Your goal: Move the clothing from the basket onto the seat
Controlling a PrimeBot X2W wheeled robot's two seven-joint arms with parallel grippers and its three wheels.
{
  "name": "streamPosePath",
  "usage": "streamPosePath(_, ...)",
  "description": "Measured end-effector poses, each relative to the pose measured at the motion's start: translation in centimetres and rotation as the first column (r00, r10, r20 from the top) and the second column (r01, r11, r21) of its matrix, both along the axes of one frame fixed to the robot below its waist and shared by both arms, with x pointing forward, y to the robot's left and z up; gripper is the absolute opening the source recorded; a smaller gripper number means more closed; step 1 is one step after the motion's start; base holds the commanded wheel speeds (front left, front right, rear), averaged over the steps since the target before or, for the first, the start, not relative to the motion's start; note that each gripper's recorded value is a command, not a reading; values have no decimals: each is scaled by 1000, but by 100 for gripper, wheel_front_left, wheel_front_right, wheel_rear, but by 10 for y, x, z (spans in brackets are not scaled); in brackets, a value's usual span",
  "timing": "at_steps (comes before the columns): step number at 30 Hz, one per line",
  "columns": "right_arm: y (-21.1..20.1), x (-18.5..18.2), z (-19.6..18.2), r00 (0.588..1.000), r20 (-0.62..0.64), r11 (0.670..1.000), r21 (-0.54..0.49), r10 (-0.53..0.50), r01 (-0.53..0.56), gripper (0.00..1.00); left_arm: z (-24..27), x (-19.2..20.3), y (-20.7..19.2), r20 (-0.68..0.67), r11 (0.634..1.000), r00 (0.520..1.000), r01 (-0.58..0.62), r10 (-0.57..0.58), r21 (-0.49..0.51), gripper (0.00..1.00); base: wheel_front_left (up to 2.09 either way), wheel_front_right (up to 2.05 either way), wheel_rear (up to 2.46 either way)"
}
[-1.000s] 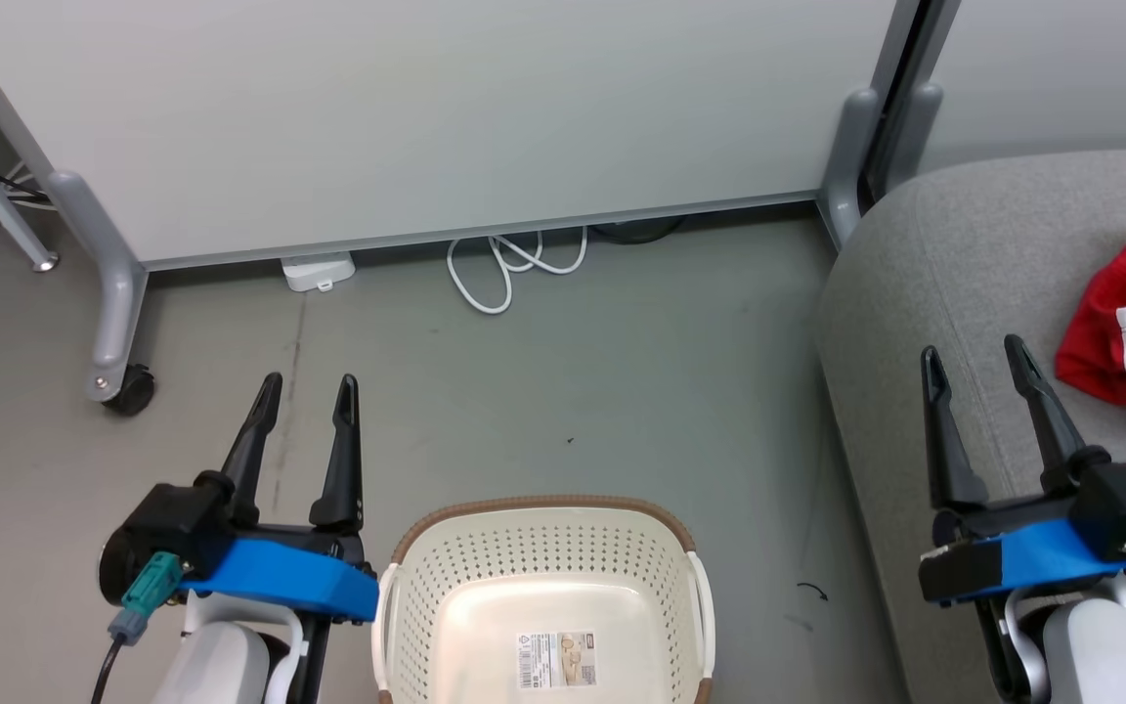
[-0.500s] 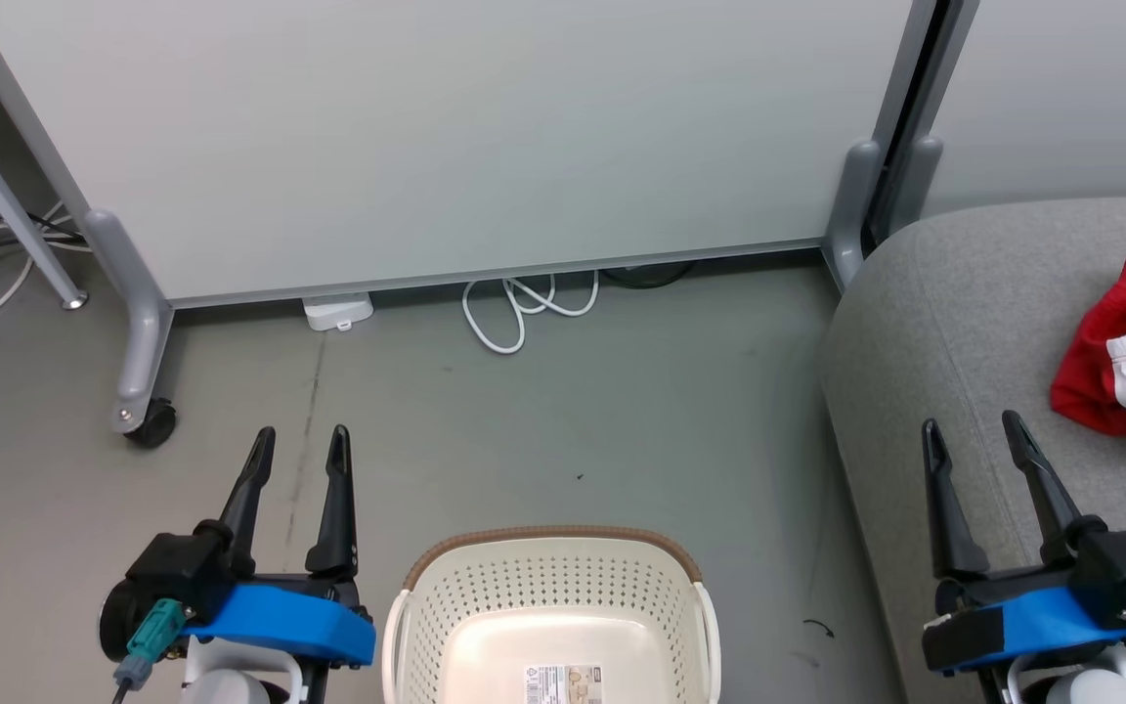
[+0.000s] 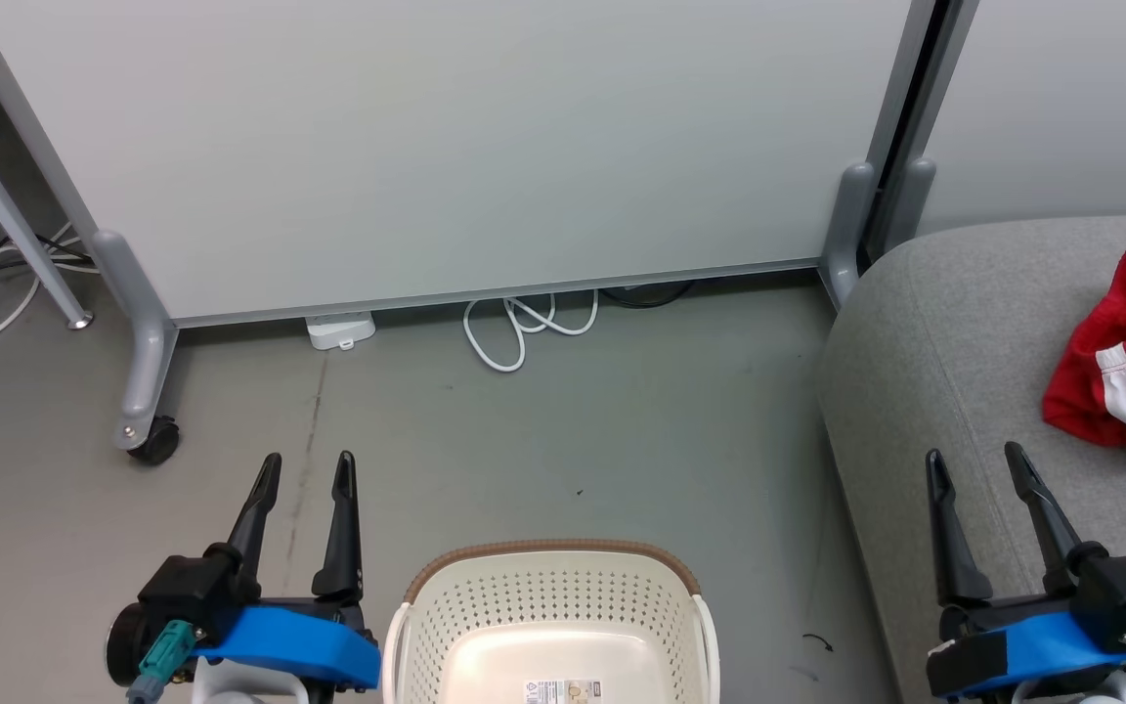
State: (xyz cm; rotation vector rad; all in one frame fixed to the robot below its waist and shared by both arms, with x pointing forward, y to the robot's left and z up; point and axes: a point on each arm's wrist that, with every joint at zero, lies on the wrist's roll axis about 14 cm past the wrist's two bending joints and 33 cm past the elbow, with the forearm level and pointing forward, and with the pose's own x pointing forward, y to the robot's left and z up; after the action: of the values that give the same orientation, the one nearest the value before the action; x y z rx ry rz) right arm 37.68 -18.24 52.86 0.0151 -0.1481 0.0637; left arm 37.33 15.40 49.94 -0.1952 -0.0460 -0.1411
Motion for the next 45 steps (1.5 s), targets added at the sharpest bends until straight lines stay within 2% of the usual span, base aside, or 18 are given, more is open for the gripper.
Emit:
streamPosePath(9,-1,-1,0,1000,0,1000,3,-4,4,100,-2,0,-2,-7,1000,1000,4,-4,8,100,0,0,0)
streamPosePath(10,-2,-1,0,1000,0,1000,3,-5,5,0,-3,0,-2,-7,1000,1000,4,-4,8,0,0,0,0)
streamPosePath(16,-2,-7,-25,997,-83,1000,17,-9,10,0,-34,-16,-1,-109,1000,994,-3,3,-4,0,0,0,0)
streamPosePath(26,-10,-7,-32,991,-129,975,214,-29,56,0,-37,-14,10,-163,983,986,-74,46,-171,0,0,0,0)
streamPosePath(36,-14,-6,-34,988,-154,918,387,-26,84,0,-35,-11,18,-193,938,979,-127,66,-322,0,0,0,0)
streamPosePath(45,-17,-6,-37,984,-175,847,520,-16,106,0,-33,-8,24,-214,884,974,-163,73,-439,0,0,0,0)
